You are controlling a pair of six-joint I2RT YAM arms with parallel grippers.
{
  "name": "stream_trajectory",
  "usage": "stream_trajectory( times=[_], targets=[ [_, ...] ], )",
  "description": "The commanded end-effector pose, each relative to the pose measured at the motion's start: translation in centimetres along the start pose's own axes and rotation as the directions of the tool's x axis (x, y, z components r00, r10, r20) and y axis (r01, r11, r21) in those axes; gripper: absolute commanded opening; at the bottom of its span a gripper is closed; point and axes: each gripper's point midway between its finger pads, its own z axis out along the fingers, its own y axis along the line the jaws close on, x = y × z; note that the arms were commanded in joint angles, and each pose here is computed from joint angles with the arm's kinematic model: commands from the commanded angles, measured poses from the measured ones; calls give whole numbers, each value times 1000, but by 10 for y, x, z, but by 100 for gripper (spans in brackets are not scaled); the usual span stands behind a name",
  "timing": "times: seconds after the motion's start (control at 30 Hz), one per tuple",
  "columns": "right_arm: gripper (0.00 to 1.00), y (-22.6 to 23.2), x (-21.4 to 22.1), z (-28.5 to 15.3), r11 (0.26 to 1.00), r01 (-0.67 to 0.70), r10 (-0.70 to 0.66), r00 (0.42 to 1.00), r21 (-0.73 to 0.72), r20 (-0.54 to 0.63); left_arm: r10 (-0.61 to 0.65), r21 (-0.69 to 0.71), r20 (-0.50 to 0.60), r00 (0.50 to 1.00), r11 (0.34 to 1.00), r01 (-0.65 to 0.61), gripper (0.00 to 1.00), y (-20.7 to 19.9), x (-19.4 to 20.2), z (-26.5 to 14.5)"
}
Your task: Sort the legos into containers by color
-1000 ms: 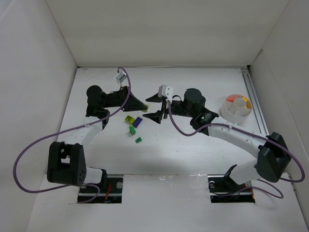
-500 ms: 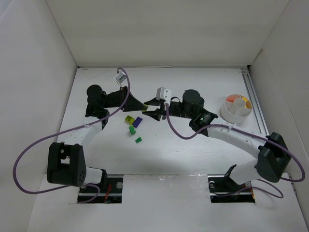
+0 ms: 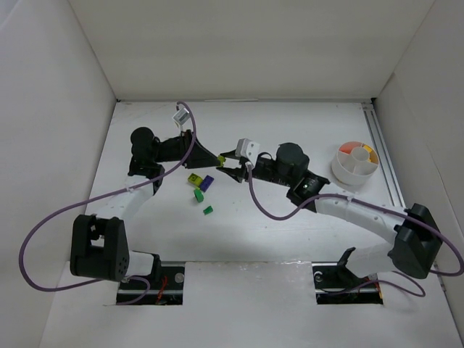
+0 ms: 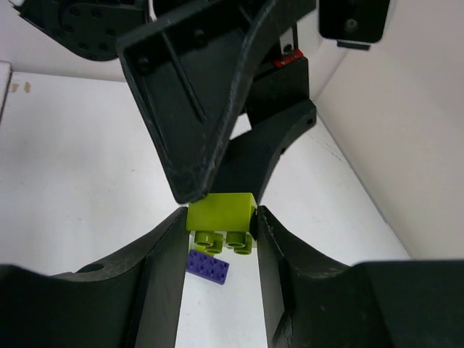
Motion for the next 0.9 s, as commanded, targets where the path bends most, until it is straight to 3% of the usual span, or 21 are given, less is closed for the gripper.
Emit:
stream_trajectory(
  times=[0.0,0.23,0.3,0.33,0.37,0.4,0.43,0.47,0.67,0.77,0.83,0.87],
  targets=[
    [10,-14,-25,-11,995,57,-63,996,84,63,132,27,8,991,991,-132,68,-22,-5,-1],
    [7,-18,-28,-48,985,60,-65,998,159,23,171,-10,61,983,985,-170,82,-23,-19,-11],
    [6,-24,-6,-70,980,43,-29,997,195,-73,199,-31,86,976,980,-197,85,-22,-25,-17],
    [4,-32,-17,-87,972,50,-34,997,231,-71,251,-61,111,962,967,-246,85,-22,-31,-23],
    [4,-31,3,-102,970,34,4,988,241,-153,230,-98,132,964,971,-218,86,-14,-33,-26],
    [4,-51,11,-124,946,24,41,980,325,-193,253,-132,146,956,963,-234,86,-12,-39,-29],
    [3,-58,4,-144,927,-2,76,980,374,-183,269,-179,159,950,954,-241,94,-6,-44,-32],
    [3,-70,30,-174,896,-21,157,949,443,-272,324,-279,167,931,921,-270,96,6,-52,-39],
    [2,-89,39,-284,736,-35,353,872,676,-338,488,-516,172,856,785,-344,100,26,-73,-59],
    [1,-79,46,-322,670,-27,425,834,742,-353,505,-588,130,853,732,-344,100,43,-80,-65],
    [1,-70,60,-334,643,-45,487,795,764,-363,444,-638,106,889,717,-282,100,68,-79,-69],
    [1,-70,63,-341,606,-44,517,781,794,-351,458,-651,88,885,698,-297,100,67,-87,-66]
  ],
)
